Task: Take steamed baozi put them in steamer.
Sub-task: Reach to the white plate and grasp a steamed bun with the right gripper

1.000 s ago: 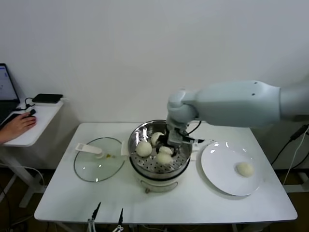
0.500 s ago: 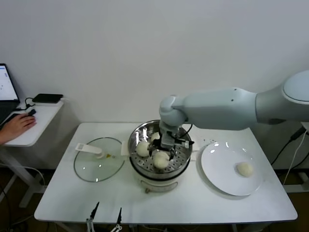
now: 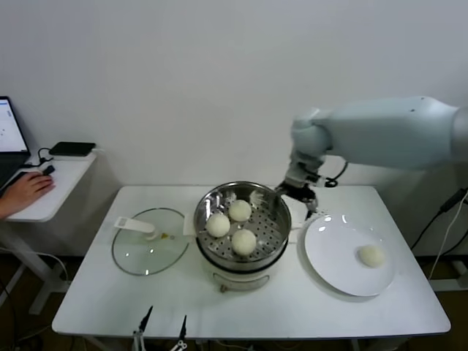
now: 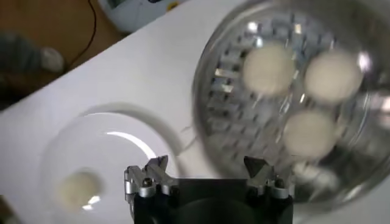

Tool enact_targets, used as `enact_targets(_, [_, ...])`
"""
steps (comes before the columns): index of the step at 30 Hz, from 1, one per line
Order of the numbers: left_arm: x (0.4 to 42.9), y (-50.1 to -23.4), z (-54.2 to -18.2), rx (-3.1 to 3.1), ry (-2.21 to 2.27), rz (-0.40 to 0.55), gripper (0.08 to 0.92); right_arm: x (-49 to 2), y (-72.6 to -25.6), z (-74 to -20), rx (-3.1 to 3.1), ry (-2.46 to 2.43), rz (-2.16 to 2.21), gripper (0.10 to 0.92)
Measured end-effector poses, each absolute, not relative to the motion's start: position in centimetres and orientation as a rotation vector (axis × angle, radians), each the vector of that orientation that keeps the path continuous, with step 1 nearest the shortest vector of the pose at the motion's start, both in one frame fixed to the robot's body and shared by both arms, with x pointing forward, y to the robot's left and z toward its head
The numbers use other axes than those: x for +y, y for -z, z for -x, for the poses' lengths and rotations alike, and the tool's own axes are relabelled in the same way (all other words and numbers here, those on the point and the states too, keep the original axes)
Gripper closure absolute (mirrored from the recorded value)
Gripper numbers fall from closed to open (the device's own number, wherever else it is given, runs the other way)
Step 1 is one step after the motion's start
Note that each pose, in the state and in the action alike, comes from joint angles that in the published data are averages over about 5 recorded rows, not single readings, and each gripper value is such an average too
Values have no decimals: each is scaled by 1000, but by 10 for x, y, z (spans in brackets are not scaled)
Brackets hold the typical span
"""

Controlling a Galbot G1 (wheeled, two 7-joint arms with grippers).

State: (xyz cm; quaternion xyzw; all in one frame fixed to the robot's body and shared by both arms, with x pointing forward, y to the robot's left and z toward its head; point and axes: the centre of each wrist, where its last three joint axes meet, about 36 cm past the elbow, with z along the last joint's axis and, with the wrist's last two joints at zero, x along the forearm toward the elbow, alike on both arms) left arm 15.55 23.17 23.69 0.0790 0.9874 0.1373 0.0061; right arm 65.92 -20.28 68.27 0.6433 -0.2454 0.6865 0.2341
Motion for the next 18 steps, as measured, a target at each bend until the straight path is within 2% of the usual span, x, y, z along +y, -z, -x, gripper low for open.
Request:
enact_targets(7, [232,-237,-156,3091,-432,-250,177,-296,-668,-668,-858,-1703,-1551,200])
enact_targets(18, [237,-235,-151,3100,-460,-256,177,-408,-597,-651,-1018,-1473,-1353,200])
